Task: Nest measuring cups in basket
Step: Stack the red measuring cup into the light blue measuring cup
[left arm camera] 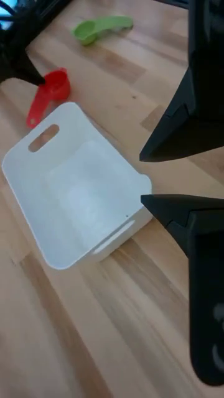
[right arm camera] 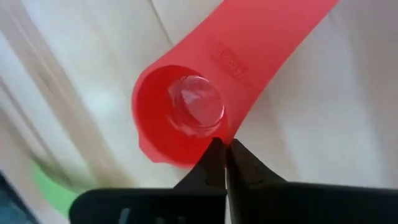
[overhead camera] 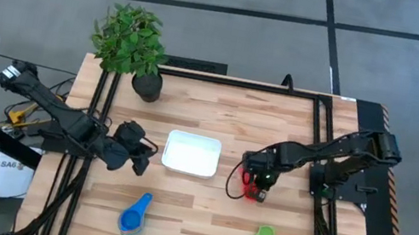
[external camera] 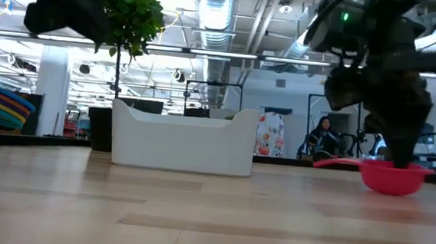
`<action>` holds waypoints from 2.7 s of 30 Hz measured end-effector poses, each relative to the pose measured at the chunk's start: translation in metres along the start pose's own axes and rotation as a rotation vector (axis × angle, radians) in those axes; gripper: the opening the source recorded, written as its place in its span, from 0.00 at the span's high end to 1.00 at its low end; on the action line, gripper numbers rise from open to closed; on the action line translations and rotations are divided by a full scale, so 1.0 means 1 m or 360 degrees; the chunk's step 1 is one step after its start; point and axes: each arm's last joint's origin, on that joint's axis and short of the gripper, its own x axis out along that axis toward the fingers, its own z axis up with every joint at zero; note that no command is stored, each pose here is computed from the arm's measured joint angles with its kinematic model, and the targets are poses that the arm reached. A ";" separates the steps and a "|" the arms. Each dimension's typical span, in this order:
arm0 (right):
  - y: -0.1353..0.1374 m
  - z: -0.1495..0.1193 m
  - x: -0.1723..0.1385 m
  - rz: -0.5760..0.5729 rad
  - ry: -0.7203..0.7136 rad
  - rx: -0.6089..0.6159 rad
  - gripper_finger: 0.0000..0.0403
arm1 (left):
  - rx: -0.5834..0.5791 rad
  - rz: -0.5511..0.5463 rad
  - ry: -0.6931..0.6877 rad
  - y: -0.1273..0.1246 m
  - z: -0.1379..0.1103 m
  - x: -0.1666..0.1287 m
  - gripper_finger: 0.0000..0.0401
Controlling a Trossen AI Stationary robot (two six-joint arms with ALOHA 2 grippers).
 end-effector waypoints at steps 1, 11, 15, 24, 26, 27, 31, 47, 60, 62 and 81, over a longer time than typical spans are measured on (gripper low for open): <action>0.005 0.001 0.001 0.0026 -0.0046 0.0080 0.99 | 0.0013 -0.0004 -0.0002 0.000 0.002 -0.003 0.80; 0.051 -0.002 0.004 0.0329 -0.0362 0.0625 0.99 | 0.0086 -0.0073 0.0051 0.000 0.006 -0.010 0.80; 0.071 -0.010 0.001 0.0445 -0.0431 0.0751 0.98 | 0.0031 -0.0129 0.0122 -0.004 0.005 -0.008 0.80; 0.114 -0.013 -0.025 0.0557 -0.0705 0.0811 0.99 | -0.0074 -0.0325 0.0060 -0.028 0.005 0.009 0.78; 0.117 -0.008 -0.032 0.0563 -0.0792 0.0796 0.99 | -0.0114 -0.0365 -0.0011 -0.035 0.008 0.018 0.76; 0.119 -0.005 -0.037 0.0561 -0.0832 0.0781 0.99 | -0.0121 -0.0375 -0.0037 -0.037 0.009 0.022 0.74; 0.116 0.011 -0.050 0.0536 -0.0996 0.0726 0.99 | -0.0172 -0.0407 -0.0161 -0.044 0.017 0.041 0.69; 0.105 0.044 -0.080 0.0423 -0.1238 0.0415 0.99 | -0.0384 -0.0596 -0.0469 -0.042 0.060 0.096 0.56; 0.105 0.043 -0.080 0.0365 -0.1240 0.0265 0.99 | -0.0337 -0.0597 -0.0409 -0.031 0.073 0.118 0.64; 0.105 0.043 -0.080 0.0362 -0.1241 0.0262 0.98 | -0.0367 -0.0634 -0.0370 -0.029 0.076 0.119 0.71; 0.111 0.039 -0.079 0.0435 -0.1159 0.0168 0.73 | -0.0351 -0.0838 0.0111 -0.015 0.081 0.105 1.00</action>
